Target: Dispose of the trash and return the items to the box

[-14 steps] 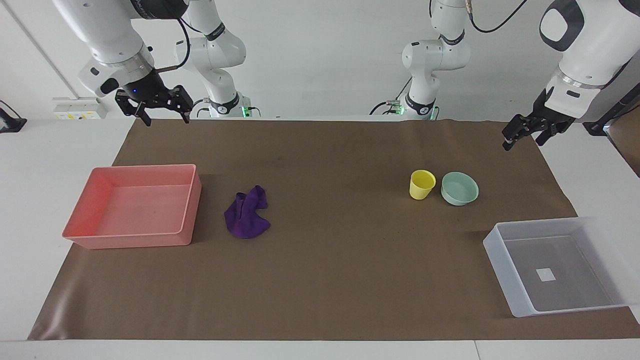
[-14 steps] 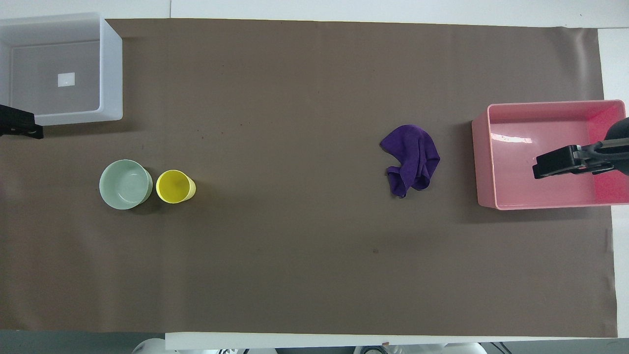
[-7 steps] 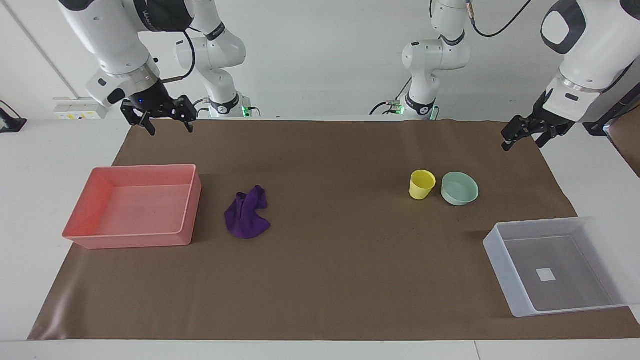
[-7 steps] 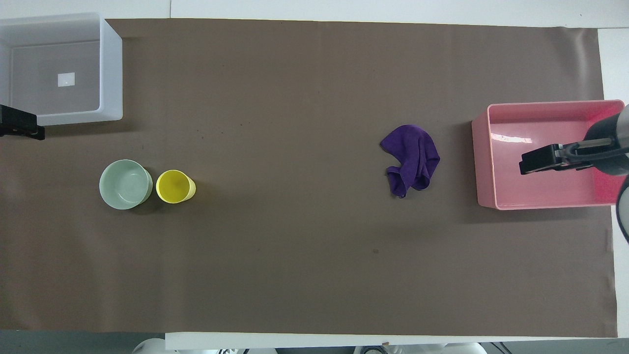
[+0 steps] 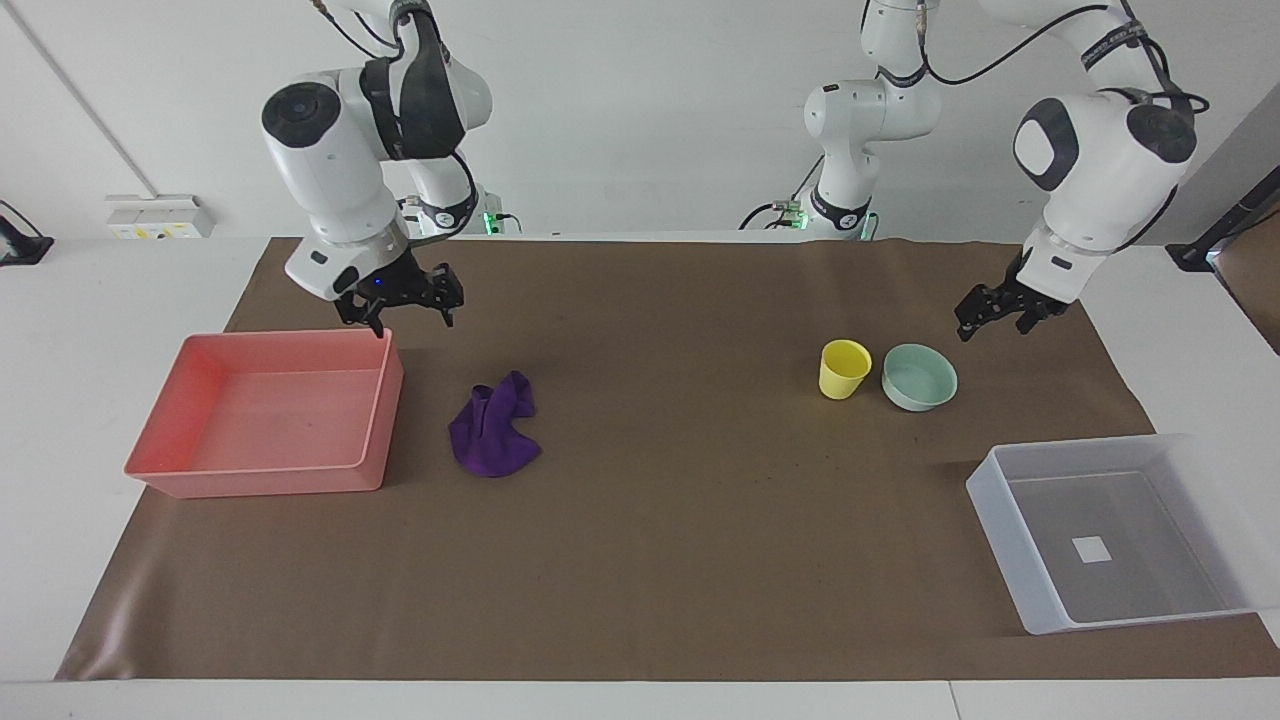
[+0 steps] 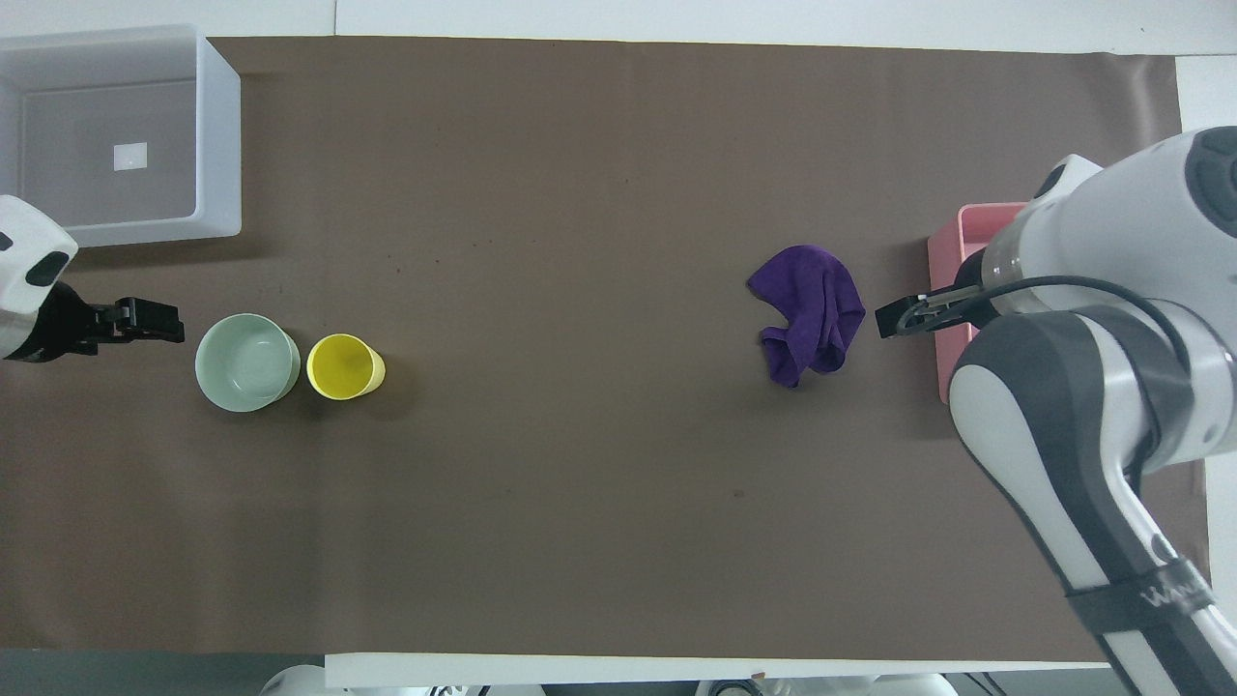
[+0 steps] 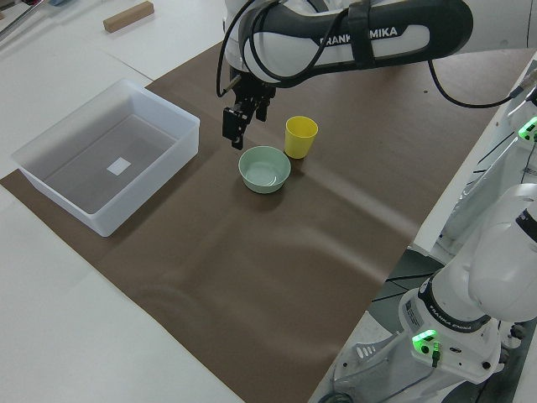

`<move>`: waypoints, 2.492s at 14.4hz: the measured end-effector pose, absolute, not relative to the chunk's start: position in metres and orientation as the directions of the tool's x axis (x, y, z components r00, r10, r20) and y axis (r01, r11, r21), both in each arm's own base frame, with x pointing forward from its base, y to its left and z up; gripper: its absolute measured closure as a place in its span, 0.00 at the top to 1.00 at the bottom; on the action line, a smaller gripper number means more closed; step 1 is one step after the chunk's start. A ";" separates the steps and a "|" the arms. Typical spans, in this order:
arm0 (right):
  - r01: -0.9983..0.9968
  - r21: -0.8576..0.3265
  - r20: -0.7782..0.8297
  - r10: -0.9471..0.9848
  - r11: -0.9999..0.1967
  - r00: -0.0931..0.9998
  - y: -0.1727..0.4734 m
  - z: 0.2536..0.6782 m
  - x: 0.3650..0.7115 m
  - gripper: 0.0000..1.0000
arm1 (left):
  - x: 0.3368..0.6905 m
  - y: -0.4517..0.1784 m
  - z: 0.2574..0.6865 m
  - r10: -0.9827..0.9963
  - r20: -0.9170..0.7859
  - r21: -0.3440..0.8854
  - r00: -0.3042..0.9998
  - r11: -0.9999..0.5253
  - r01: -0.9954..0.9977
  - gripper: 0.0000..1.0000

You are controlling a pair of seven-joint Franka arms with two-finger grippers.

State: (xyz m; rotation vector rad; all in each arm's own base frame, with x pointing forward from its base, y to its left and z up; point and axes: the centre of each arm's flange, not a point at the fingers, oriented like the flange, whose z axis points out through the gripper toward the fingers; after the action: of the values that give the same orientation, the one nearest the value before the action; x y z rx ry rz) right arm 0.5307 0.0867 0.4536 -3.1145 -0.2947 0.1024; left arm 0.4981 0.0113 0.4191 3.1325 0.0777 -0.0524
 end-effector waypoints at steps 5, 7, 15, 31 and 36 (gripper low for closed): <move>0.216 -0.006 -0.034 0.216 -0.976 0.976 0.109 0.387 0.542 0.99 | 0.472 0.013 0.348 0.067 -0.040 0.005 0.997 -0.998 0.067 1.00; 0.226 -0.002 -0.009 0.226 -0.974 0.974 0.116 0.370 0.545 0.97 | 0.469 0.011 0.339 0.096 -0.046 0.003 0.994 -0.995 0.096 0.97; 0.205 0.011 0.066 0.206 -0.979 0.976 0.139 0.302 0.562 0.93 | 0.470 0.002 0.334 0.134 -0.049 0.002 0.990 -0.991 0.134 0.04; 0.124 -0.010 0.037 0.124 -0.992 0.992 0.127 0.454 0.556 0.10 | 0.670 0.124 0.481 0.356 0.065 0.085 0.932 -0.933 0.351 0.03; 0.099 -0.012 0.010 0.099 -0.995 0.995 0.015 0.502 0.540 0.10 | 0.719 0.177 0.365 0.422 0.153 0.111 0.893 -0.906 0.409 0.03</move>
State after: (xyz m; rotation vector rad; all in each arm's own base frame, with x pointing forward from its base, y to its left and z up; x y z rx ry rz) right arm 0.5397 0.0154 0.5024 -3.1249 -0.1553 -0.0143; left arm 0.7192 0.1766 0.3653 2.9830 0.6558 0.2674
